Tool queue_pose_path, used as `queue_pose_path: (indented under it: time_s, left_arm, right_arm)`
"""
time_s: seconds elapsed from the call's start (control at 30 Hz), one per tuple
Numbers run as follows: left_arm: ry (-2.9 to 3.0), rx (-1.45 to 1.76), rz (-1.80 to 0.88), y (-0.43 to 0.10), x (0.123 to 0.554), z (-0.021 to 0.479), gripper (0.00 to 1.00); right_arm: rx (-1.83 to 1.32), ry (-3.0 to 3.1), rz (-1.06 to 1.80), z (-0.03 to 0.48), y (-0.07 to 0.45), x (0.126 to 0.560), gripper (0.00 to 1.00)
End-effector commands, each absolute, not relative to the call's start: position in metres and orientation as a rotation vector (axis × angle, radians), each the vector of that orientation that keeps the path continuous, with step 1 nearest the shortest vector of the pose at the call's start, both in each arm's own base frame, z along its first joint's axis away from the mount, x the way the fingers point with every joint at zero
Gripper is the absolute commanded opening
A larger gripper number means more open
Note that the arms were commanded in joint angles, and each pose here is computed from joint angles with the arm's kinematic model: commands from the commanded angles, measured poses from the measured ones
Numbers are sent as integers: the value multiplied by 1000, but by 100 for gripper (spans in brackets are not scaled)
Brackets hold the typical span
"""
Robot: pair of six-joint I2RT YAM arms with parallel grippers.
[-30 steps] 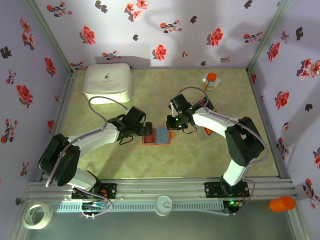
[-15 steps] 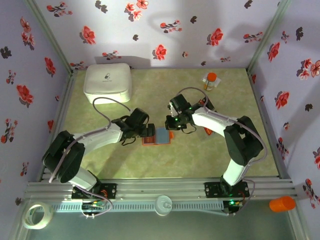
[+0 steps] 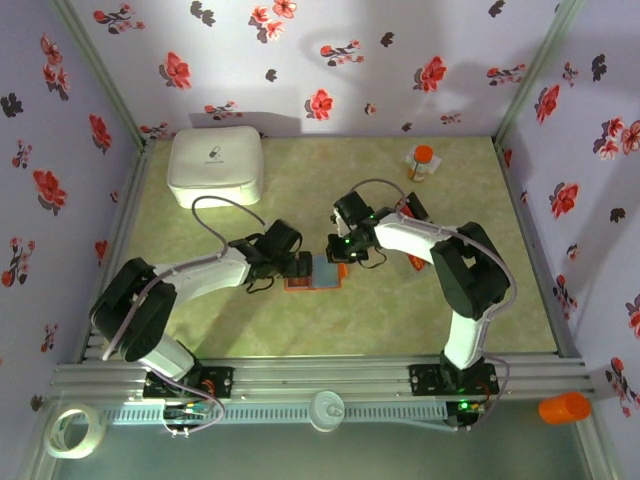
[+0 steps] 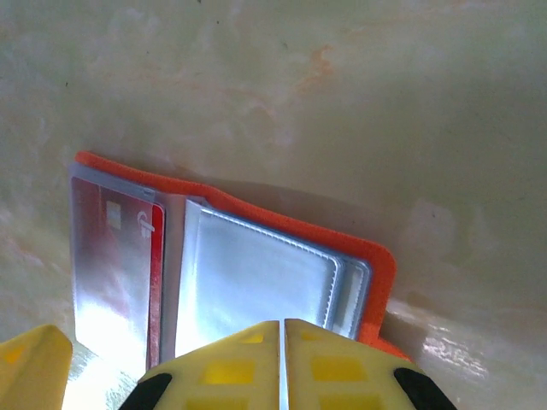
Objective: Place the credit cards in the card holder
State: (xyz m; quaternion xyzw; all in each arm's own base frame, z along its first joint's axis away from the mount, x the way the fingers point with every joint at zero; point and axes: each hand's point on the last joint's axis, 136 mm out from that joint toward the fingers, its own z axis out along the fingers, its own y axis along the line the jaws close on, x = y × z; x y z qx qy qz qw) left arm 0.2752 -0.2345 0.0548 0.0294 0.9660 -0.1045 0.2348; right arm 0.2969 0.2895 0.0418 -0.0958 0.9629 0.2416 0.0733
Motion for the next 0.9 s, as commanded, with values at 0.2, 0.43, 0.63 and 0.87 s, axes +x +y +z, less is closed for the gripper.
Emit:
queue_pose_path:
  time_s: [0.2,0.43,0.63,0.87]
  left_arm:
    - [2651,86,-309,-248,275,53,100]
    - [2648,104,-313,-251,273,51,100]
    - [2644,113,-317,-254,273,50,100]
    - [2661,127,-301,-255,270,39,100]
  right_arm:
    - [-284,2924,774,24,299,294,11]
    - [-248,2935,896,15,316,286,9]
    - [-242,2934,902,15,317,286,9]
    - [-234,2937,900,14,317,285,8]
